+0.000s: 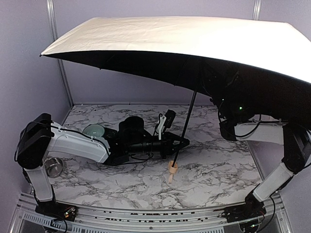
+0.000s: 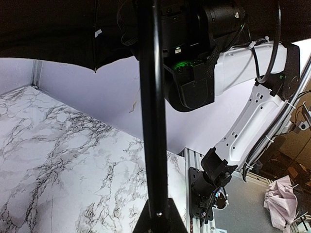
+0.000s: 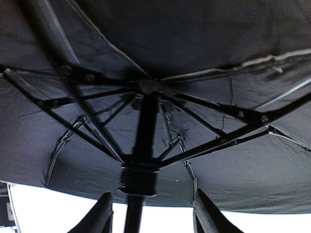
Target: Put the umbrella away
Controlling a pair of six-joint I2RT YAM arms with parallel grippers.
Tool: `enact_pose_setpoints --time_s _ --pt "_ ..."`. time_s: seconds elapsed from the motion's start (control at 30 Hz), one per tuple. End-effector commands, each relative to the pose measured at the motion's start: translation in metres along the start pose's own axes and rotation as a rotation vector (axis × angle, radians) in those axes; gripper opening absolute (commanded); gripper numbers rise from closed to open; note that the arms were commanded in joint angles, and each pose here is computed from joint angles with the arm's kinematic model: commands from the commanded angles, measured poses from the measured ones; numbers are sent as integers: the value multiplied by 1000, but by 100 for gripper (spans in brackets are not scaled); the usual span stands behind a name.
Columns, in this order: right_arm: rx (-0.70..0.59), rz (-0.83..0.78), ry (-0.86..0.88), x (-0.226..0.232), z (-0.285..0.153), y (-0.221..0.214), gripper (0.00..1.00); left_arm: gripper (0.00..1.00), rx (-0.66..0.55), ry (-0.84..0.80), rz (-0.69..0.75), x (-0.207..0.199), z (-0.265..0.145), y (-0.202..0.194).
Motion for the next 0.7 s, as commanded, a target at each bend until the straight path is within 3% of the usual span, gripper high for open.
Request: enact_pose_setpoints --time_s 0.0,0.17,0.5,0.67 --pt "-40 16 51 4 12 10 51 0 -114 -60 87 -19 0 30" --pt "-67 23 54 2 14 14 49 0 -112 -57 87 -18 -1 29" --pt "-80 5 65 4 16 17 59 0 -109 -62 84 -19 0 28" --pt "-88 -14 76 9 16 21 53 0 -107 -61 81 -19 1 27"
Point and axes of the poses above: each gripper's point midway between its finger pads, its own z axis out along the fingers, its own x axis along the line the jaws close on, y = z × x, the point moved 3 cm from there along -z, back along the fingers, and after that the axes turned 3 degrees about -z, right-handed, at the moved point
